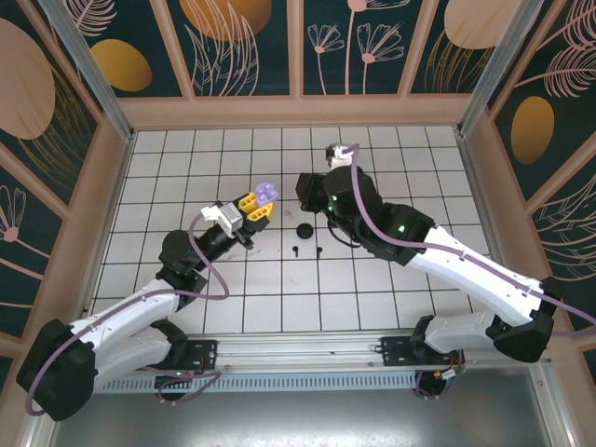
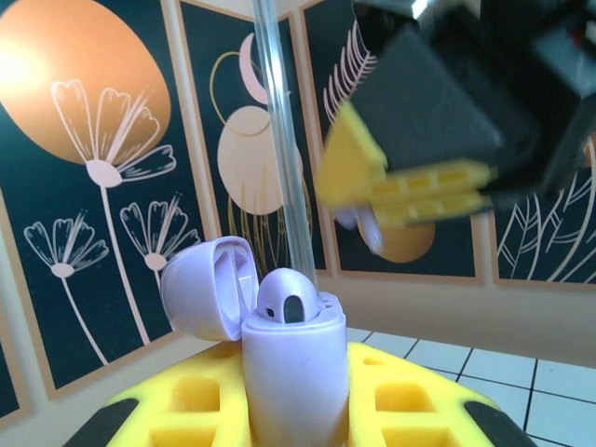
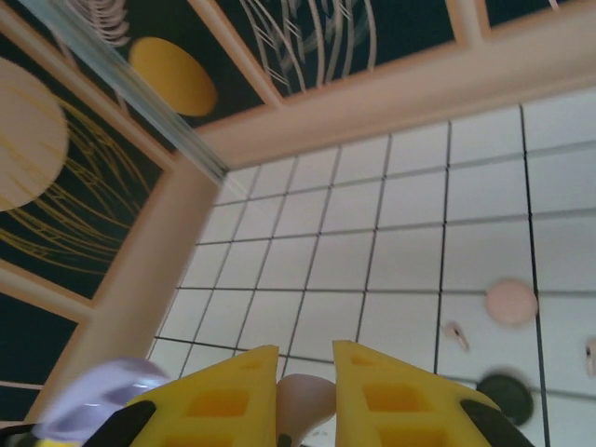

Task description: Insert the wireless bluetooth earbuds into the charging case

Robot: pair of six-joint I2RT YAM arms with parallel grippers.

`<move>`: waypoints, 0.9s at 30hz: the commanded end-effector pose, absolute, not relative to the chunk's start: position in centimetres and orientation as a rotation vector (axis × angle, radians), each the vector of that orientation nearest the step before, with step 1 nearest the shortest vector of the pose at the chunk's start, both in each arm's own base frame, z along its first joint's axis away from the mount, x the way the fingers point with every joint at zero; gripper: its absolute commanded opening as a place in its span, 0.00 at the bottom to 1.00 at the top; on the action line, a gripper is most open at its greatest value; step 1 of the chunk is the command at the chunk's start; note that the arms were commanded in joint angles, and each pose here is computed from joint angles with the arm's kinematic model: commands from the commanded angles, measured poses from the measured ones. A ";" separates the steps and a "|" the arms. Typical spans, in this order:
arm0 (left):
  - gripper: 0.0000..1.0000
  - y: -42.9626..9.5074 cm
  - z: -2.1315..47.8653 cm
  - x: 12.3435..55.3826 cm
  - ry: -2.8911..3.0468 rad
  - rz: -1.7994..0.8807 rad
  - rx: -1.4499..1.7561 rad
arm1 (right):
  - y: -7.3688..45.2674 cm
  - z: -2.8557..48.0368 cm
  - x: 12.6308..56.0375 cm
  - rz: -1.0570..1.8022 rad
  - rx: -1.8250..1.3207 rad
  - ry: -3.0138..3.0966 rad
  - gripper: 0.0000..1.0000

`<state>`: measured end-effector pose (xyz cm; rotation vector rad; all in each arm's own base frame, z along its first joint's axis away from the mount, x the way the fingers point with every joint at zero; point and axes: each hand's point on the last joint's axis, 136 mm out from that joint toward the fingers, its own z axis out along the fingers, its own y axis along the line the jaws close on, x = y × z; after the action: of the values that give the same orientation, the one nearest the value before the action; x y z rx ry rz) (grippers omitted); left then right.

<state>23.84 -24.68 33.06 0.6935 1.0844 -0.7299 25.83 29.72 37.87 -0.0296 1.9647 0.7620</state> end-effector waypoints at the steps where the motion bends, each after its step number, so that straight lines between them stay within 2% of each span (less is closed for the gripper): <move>1: 0.00 -25.4 34.8 23.3 1.032 -0.753 0.731 | 30.2 42.0 25.7 0.778 -0.151 1.844 0.19; 11: 0.00 -25.8 35.6 23.3 1.021 -0.802 0.721 | 33.0 43.2 25.2 0.837 -0.295 1.782 0.19; 27: 0.00 -25.8 36.1 23.4 1.011 -0.793 0.716 | 34.8 40.9 24.6 0.863 -0.334 1.826 0.18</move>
<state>23.90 -25.69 34.14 0.7201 1.0697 -0.7786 24.84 34.15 40.67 -0.3216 1.8475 0.8349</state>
